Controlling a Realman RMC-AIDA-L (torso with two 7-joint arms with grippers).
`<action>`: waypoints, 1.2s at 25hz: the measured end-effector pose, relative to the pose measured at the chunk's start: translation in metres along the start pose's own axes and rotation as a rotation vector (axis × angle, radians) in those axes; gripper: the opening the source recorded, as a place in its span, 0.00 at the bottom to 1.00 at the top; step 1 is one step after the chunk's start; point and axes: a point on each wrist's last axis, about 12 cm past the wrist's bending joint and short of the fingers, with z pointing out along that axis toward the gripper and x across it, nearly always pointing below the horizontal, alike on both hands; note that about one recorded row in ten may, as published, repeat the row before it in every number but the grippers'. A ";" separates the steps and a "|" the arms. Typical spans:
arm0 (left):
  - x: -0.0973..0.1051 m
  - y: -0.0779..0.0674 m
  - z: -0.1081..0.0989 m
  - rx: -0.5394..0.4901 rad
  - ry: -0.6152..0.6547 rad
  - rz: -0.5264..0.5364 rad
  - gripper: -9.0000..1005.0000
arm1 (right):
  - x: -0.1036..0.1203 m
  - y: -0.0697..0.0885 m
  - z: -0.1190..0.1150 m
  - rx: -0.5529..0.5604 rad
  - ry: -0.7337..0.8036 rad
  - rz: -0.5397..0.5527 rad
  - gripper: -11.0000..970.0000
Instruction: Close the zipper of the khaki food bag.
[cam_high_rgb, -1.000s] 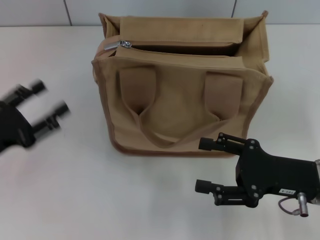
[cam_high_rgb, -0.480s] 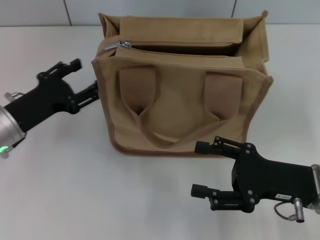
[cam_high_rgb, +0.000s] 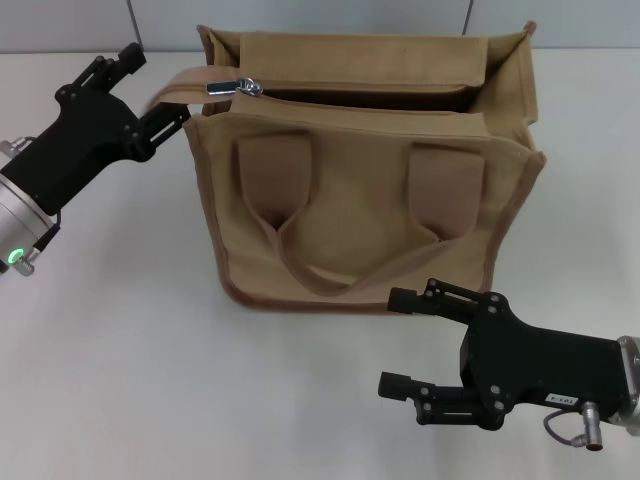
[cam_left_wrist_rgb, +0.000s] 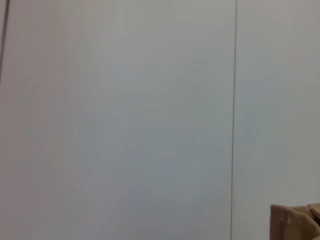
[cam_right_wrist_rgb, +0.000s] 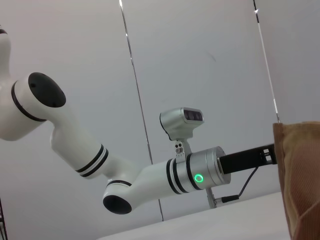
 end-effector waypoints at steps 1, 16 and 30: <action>0.000 0.000 0.000 -0.003 -0.004 -0.003 0.77 | 0.000 0.000 0.000 -0.001 0.000 0.000 0.86; 0.008 -0.011 -0.011 -0.078 -0.065 0.036 0.75 | -0.002 -0.003 0.002 0.011 -0.014 -0.005 0.86; 0.013 -0.018 -0.015 -0.083 -0.075 0.002 0.11 | -0.004 -0.004 0.003 0.013 -0.022 0.001 0.84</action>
